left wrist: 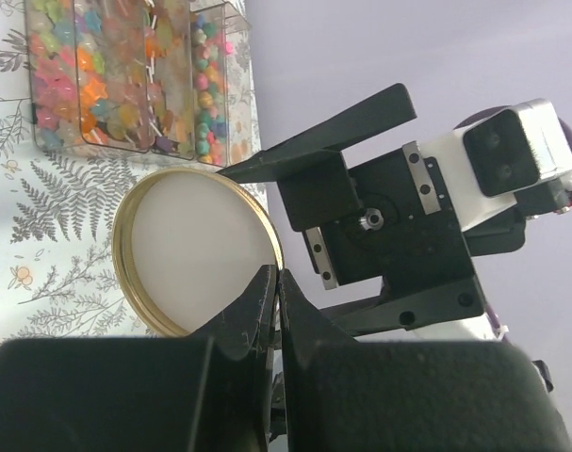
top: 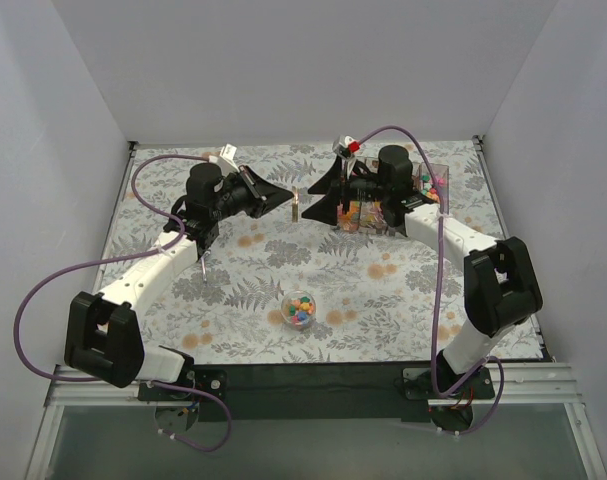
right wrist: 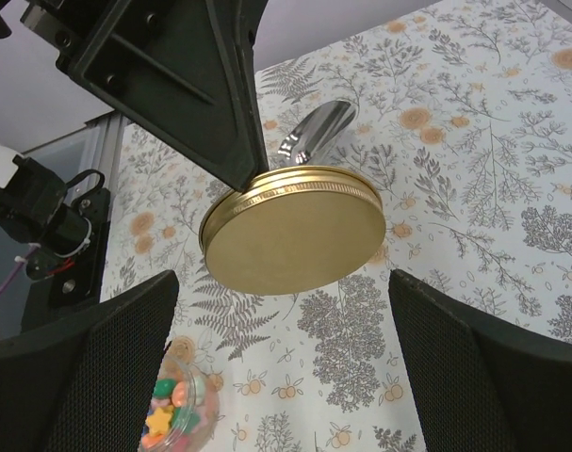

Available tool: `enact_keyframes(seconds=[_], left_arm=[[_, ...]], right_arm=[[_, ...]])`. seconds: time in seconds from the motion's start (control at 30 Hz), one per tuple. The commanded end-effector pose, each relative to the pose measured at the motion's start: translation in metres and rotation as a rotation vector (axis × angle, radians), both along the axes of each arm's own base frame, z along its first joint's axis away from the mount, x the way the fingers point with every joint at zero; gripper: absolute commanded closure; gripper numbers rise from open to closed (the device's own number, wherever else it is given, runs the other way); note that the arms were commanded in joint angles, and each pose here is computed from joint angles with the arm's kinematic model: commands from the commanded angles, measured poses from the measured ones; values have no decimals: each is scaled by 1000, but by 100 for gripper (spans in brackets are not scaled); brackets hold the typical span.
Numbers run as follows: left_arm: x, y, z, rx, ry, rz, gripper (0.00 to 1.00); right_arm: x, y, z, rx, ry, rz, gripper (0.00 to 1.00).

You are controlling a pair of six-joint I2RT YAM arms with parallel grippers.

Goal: Pack the candies
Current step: Pick up the bottle lid at the center of the board.

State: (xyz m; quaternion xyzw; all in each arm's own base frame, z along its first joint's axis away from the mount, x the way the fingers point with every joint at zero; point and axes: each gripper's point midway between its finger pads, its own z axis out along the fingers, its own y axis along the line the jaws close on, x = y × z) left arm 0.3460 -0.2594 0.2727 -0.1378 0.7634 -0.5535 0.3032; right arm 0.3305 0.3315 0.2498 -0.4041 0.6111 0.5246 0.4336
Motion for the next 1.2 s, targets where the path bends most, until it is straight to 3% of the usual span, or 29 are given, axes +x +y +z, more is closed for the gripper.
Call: enact_keyframes(seconds=[0.0, 0.37, 0.77, 1.17], left_arm=[[0, -6, 25, -55, -36, -22, 100], [-3, -11, 28, -121, -14, -44, 100], [-10, -11, 29, -128, -14, -56, 100], [-15, -11, 29, -132, -18, -78, 100]], right_arm=[[-2, 7, 26, 55, -147, 82, 2], [-11, 19, 29, 83, -187, 169, 2], [8, 17, 23, 74, -190, 70, 2], [4, 4, 25, 79, -199, 112, 2]])
